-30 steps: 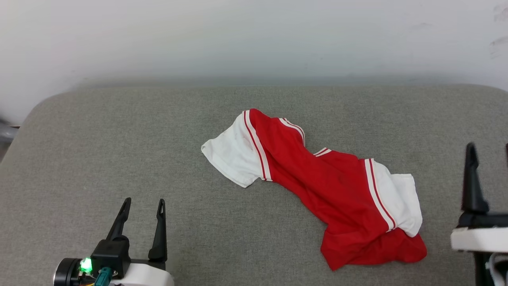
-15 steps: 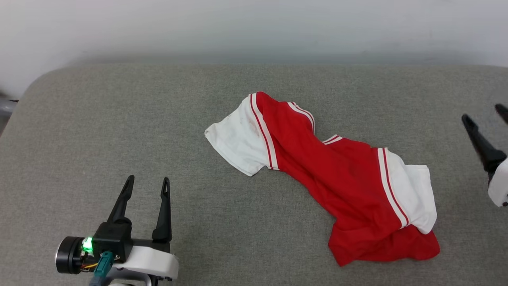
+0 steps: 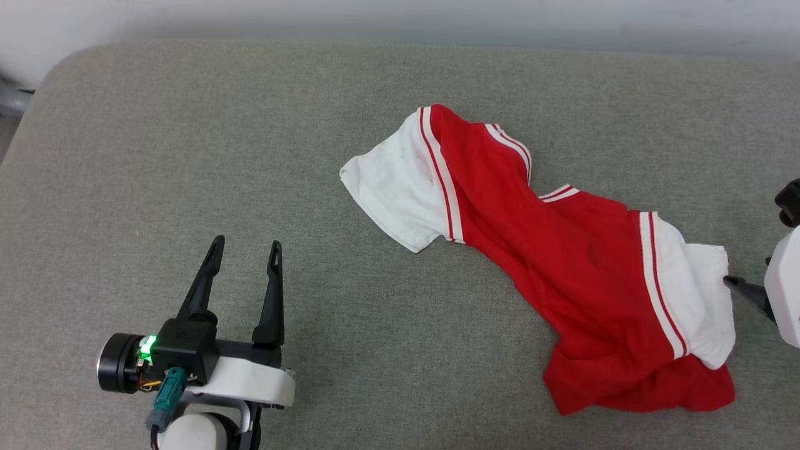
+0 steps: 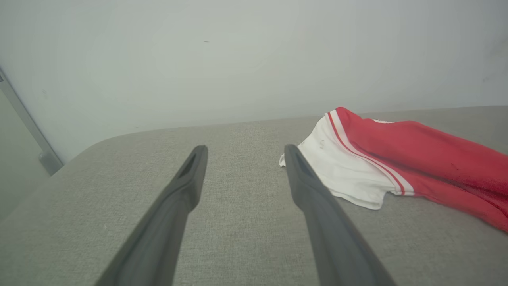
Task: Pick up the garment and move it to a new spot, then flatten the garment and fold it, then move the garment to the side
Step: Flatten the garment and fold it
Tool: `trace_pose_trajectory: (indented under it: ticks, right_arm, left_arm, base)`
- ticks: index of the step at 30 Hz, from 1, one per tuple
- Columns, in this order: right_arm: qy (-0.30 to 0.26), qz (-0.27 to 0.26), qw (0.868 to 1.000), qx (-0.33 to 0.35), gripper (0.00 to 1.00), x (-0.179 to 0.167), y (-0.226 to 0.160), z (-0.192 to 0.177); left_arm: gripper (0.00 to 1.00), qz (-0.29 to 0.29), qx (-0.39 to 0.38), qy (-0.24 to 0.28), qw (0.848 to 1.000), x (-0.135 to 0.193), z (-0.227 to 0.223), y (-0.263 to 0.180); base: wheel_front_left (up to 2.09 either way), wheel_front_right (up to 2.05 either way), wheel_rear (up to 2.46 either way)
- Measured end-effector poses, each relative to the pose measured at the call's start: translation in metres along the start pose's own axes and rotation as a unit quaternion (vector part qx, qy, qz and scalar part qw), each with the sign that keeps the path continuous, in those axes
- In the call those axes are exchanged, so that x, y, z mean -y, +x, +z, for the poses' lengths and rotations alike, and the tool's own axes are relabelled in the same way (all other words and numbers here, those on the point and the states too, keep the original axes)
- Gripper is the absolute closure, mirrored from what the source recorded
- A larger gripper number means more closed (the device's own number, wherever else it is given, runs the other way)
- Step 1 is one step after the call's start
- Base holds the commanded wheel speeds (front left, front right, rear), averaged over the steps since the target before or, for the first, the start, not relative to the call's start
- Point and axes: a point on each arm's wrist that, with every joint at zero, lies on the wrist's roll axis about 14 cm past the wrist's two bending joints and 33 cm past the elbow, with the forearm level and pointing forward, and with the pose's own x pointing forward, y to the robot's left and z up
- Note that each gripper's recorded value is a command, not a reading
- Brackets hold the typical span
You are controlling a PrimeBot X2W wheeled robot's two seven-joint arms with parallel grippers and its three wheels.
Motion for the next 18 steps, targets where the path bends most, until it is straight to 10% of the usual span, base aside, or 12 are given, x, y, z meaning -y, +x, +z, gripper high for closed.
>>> trace_pose_trajectory:
  ticks: [11, 12, 18]
  right_arm:
    - [-0.012, 0.028, 0.997, -0.075, 0.00, -0.019, 0.053, -0.030]
    - [-0.016, 0.027, 0.997, -0.073, 1.00, -0.019, 0.053, -0.030]
    - [-0.024, 0.010, 1.000, -0.011, 1.00, -0.008, 0.048, -0.005]
  left_arm:
    - [0.00, 0.023, -0.024, 0.004, 0.999, -0.015, -0.018, 0.006]
    - [0.00, 0.024, -0.024, 0.003, 0.999, -0.015, -0.018, 0.006]
    - [0.00, 0.021, -0.021, 0.002, 1.000, -0.013, -0.016, 0.007]
  base:
    - [0.00, 0.00, 0.00]
    - [0.00, 0.00, 0.00]
    - [0.00, 0.00, 0.00]
